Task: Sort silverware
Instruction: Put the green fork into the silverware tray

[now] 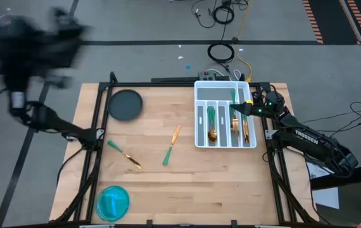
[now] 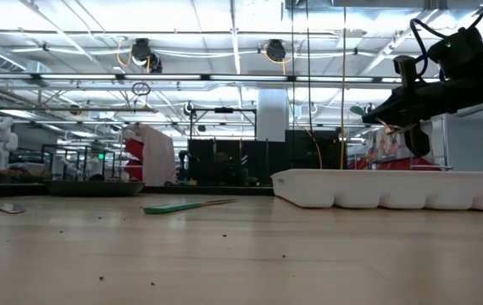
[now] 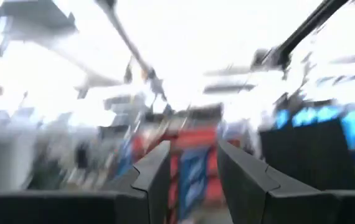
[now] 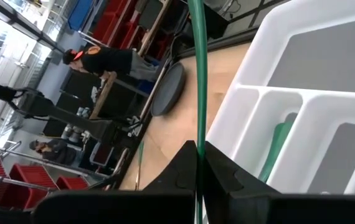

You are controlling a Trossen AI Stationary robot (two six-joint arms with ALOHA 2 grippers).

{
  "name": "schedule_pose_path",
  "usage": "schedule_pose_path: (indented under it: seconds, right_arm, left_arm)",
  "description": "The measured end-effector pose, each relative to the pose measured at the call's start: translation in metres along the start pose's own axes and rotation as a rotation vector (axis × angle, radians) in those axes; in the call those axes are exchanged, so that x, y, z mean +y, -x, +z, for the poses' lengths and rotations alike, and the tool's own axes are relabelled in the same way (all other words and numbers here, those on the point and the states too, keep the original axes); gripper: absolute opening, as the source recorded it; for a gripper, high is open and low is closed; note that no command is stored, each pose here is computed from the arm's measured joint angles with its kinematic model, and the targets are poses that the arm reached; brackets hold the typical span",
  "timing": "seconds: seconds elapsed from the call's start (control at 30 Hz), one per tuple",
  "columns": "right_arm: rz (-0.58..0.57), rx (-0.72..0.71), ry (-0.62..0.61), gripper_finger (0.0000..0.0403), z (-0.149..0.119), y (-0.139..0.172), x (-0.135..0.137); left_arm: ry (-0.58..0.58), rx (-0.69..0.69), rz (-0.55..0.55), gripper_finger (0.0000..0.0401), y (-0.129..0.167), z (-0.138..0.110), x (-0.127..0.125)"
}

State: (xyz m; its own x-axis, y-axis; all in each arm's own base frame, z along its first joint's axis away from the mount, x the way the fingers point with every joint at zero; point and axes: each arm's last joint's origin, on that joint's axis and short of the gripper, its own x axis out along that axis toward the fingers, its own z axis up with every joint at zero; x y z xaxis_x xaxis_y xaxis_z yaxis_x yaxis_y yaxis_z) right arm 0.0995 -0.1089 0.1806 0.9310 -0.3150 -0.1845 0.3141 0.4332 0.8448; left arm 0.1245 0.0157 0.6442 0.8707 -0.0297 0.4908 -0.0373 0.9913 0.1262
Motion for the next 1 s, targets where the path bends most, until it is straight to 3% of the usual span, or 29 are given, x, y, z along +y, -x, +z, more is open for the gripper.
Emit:
schedule_pose_path:
  seconds: [0.17, 0.27, 0.33, 0.4, 0.47, 0.6, 0.8, 1.0]
  right_arm:
    - [0.0, 0.0, -0.003, 0.0, 0.0, 0.0, 0.0]
    - [0.001, 0.0, -0.009, 0.0, 0.0, 0.0, 0.0]
    - [0.001, 0.0, -0.01, 0.0, 0.0, 0.0, 0.0]
    - [0.0, 0.0, -0.01, 0.0, 0.0, 0.0, 0.0]
    - [0.0, 0.0, -0.01, 0.0, 0.0, 0.0, 0.0]
    - [0.001, -0.001, -0.014, 0.0, 0.0, 0.0, 0.0]
    - [0.033, -0.025, 0.008, 0.0, 0.003, 0.0, 0.004]
    - [0.039, -0.028, 0.007, 0.0, 0.003, 0.0, 0.004]
  left_arm:
    - [-0.043, -0.223, -0.157, 0.0136, 0.08, 0.062, -0.016]
    - [-0.004, -0.194, -0.199, 0.0136, 0.119, 0.072, -0.023]
    - [0.055, -0.136, -0.195, 0.0136, 0.125, 0.062, -0.025]
    - [0.12, 0.048, -0.127, 0.0136, 0.115, 0.031, -0.022]
    - [0.16, 0.269, 0.046, 0.0136, 0.101, -0.014, -0.017]
    - [0.128, 0.556, 0.219, 0.0136, 0.082, -0.104, -0.012]
    - [0.17, 0.526, 0.328, 0.0136, 0.103, -0.192, -0.016]
    - [0.229, 0.366, 0.43, 0.0136, 0.14, -0.259, -0.023]
